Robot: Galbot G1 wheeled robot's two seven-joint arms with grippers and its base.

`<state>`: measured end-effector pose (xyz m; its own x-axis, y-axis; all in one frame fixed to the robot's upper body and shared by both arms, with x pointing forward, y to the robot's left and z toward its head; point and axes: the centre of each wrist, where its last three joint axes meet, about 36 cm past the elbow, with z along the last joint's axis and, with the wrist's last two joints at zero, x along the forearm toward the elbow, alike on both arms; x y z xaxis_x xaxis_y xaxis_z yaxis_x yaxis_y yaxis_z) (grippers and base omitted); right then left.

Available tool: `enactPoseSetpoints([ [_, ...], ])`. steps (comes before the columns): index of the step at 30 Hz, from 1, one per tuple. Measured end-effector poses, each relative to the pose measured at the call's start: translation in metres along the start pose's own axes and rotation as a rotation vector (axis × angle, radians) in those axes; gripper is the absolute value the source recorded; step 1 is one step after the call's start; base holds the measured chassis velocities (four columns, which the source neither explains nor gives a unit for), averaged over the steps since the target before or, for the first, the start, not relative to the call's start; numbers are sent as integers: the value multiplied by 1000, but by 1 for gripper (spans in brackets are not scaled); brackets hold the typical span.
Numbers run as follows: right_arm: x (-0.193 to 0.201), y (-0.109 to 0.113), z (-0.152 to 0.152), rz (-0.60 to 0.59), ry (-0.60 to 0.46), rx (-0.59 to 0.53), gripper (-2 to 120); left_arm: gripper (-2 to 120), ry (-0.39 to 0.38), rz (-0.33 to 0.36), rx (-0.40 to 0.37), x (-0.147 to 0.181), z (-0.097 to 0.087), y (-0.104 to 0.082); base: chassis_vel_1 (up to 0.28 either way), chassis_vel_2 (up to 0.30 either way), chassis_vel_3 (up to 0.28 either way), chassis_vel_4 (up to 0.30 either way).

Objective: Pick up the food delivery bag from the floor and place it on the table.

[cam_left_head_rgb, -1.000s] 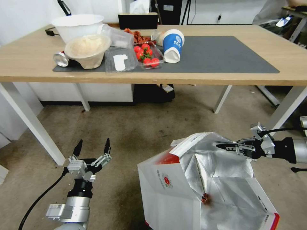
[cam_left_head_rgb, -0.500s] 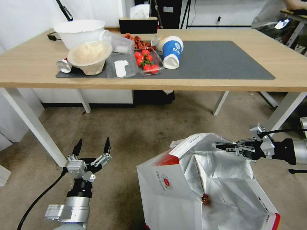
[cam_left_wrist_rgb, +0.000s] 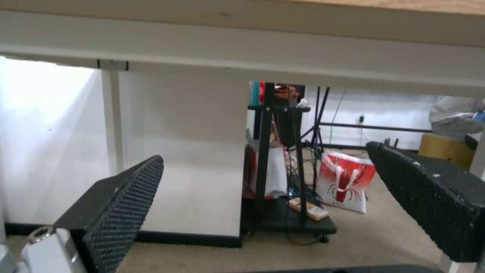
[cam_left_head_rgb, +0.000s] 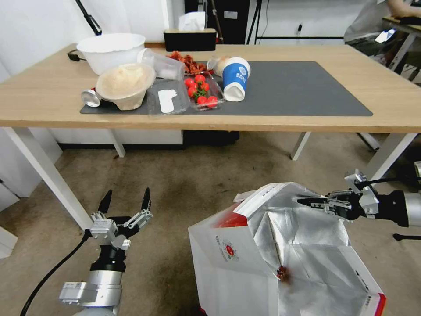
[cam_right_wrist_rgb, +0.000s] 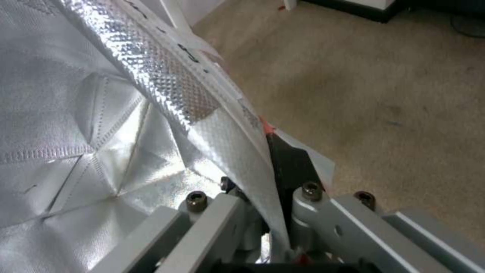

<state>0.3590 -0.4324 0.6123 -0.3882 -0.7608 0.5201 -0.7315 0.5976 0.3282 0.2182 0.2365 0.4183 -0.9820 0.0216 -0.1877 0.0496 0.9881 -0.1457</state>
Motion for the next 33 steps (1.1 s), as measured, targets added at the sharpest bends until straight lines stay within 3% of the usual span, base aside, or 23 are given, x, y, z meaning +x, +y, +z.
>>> enactPoseSetpoints([
  [33,-4,0,4,6,0,13,0,100,-4,4,-10,-2,3,3,0,0,0,0],
])
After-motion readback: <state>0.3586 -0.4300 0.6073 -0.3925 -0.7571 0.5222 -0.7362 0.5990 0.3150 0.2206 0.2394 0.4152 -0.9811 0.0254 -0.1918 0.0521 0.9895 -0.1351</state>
